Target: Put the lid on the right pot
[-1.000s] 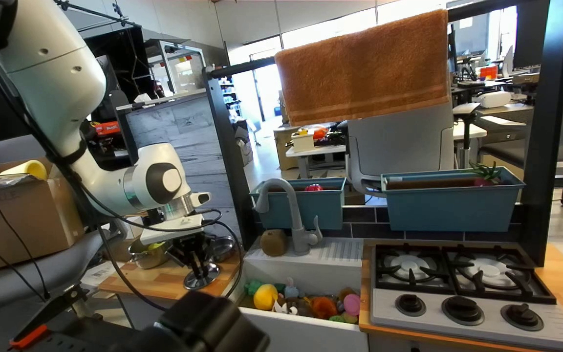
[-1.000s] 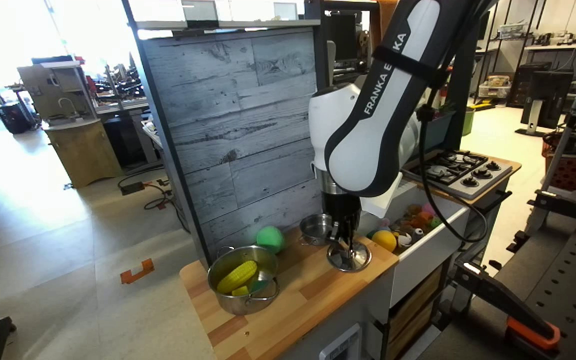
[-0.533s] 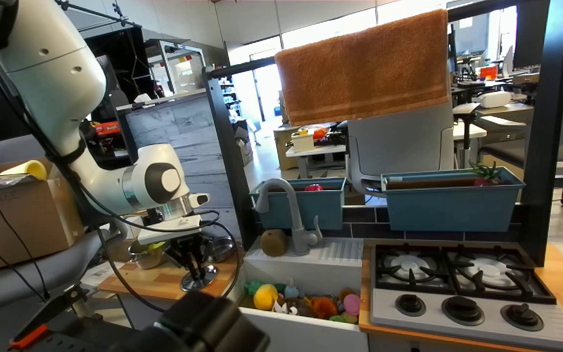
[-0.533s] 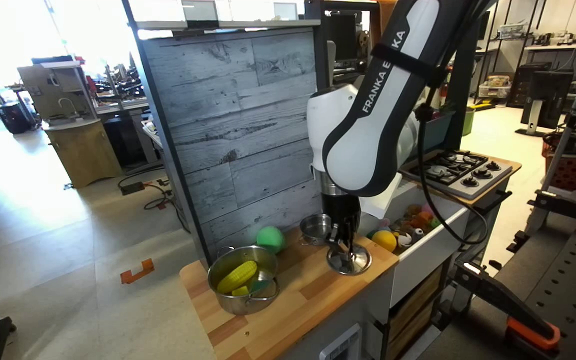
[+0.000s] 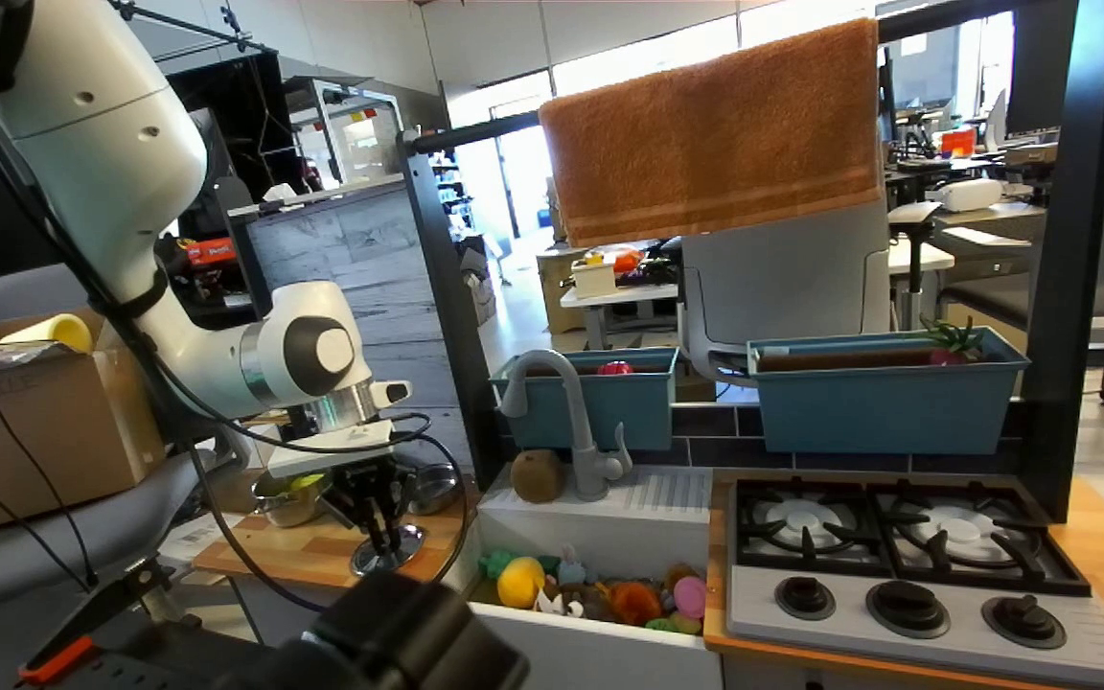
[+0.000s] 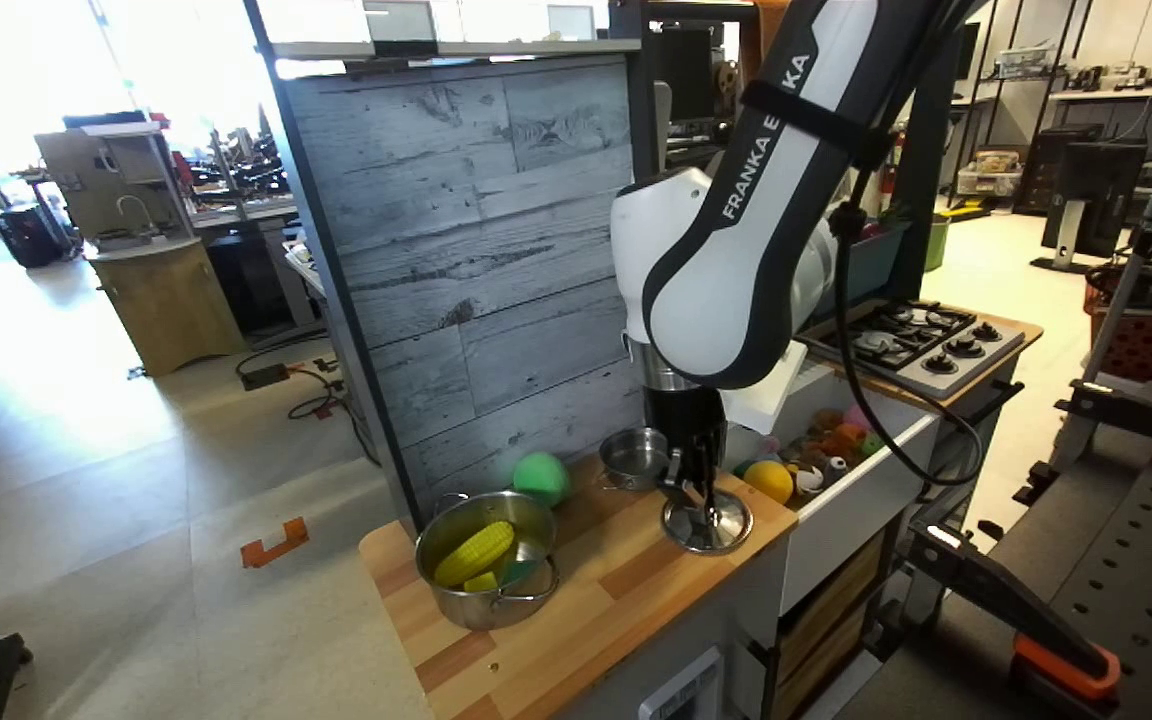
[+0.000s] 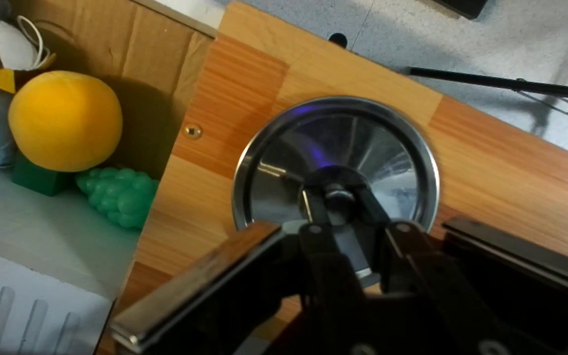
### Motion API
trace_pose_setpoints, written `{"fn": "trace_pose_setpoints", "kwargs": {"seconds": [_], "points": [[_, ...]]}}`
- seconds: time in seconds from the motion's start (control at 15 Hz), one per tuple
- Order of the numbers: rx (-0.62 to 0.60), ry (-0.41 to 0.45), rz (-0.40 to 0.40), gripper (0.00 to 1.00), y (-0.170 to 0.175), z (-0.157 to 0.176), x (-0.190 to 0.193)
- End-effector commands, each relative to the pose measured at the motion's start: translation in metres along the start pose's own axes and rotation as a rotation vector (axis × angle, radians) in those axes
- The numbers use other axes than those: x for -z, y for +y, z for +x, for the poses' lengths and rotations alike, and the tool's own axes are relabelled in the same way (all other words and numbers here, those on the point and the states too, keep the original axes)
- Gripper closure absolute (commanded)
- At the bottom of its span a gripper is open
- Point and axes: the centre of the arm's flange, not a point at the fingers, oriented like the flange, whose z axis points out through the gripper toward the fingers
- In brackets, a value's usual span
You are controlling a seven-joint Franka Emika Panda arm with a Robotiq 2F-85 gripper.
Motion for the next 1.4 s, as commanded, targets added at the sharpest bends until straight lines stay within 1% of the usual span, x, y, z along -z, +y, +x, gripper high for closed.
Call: {"fn": "trace_pose_setpoints", "kwargs": {"seconds": [0.0, 0.2, 0.27, 0.33, 0.47, 0.67, 0.8, 0.93, 1.07, 1.2, 1.33], "points": [[0.001, 0.021, 0.009, 0.95, -0.001, -0.001, 0.0], [-0.017, -0.002, -0.012, 0.95, 0.001, -0.002, -0.001], [-0.014, -0.05, -0.009, 0.95, 0.005, -0.048, 0.057], [-0.024, -0.061, -0.01, 0.95, 0.005, -0.049, 0.062], [-0.03, -0.066, -0.008, 0.95, 0.008, -0.065, 0.085], [-0.045, -0.041, 0.007, 0.95, 0.012, -0.091, 0.134], [-0.084, 0.028, 0.008, 0.95, 0.017, -0.106, 0.171], [-0.133, 0.089, -0.007, 0.95, 0.032, -0.115, 0.211], [-0.174, 0.13, -0.018, 0.95, 0.06, -0.104, 0.232], [-0.226, 0.161, -0.025, 0.95, 0.092, -0.081, 0.249], [-0.257, 0.162, -0.032, 0.95, 0.122, -0.056, 0.263]]}}
